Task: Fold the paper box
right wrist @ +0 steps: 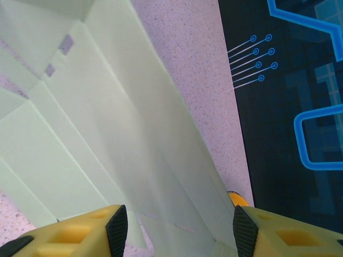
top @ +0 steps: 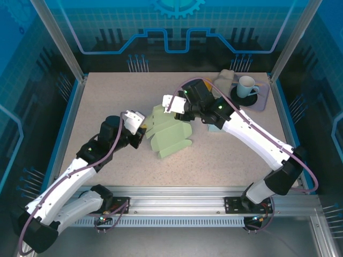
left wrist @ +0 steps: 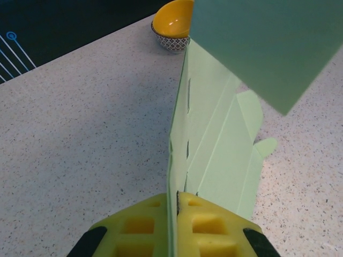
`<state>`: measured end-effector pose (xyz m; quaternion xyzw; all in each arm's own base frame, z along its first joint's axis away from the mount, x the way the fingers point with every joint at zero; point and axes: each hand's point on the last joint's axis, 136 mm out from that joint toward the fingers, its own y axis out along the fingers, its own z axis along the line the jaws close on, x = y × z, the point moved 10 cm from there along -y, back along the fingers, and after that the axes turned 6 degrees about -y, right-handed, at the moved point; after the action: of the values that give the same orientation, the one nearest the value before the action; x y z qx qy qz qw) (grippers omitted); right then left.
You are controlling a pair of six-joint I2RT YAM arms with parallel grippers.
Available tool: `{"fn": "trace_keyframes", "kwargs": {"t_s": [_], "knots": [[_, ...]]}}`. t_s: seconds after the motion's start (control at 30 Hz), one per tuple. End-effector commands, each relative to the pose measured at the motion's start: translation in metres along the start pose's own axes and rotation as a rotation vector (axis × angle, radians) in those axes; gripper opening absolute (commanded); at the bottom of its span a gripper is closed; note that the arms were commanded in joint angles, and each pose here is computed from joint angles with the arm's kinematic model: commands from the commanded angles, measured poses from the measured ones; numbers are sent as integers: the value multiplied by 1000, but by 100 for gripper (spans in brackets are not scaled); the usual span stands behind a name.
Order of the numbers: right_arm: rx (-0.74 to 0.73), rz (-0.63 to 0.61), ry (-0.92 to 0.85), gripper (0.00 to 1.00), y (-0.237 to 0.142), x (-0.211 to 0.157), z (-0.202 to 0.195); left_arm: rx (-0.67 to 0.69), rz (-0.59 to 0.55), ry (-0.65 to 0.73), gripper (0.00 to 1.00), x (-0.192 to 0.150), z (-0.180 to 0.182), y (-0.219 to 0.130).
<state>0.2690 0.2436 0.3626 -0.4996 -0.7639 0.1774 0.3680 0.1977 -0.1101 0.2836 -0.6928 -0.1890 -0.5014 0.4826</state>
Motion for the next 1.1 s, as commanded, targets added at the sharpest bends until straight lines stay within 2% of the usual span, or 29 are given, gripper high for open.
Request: {"fn": "trace_keyframes", "kwargs": {"t_s": [0.0, 0.5, 0.6, 0.67, 0.83, 1.07], "knots": [[39, 3, -402, 56, -9, -3, -4, -34, 1, 29, 0, -4, -4, 1], [70, 61, -504, 55, -4, -28, -12, -54, 14, 32, 0, -4, -6, 4], [85, 56, -505, 48, -2, -27, -12, -58, 17, 36, 0, -5, -7, 4], [104, 57, -508, 48, 0, -27, -11, -56, 19, 38, 0, -5, -7, 4], [131, 57, -517, 36, 2, -27, -9, -57, 21, 41, 0, -6, -8, 4], [171, 38, -528, 35, 0, -25, -3, -60, 22, 43, 0, -6, -8, 4]]}}
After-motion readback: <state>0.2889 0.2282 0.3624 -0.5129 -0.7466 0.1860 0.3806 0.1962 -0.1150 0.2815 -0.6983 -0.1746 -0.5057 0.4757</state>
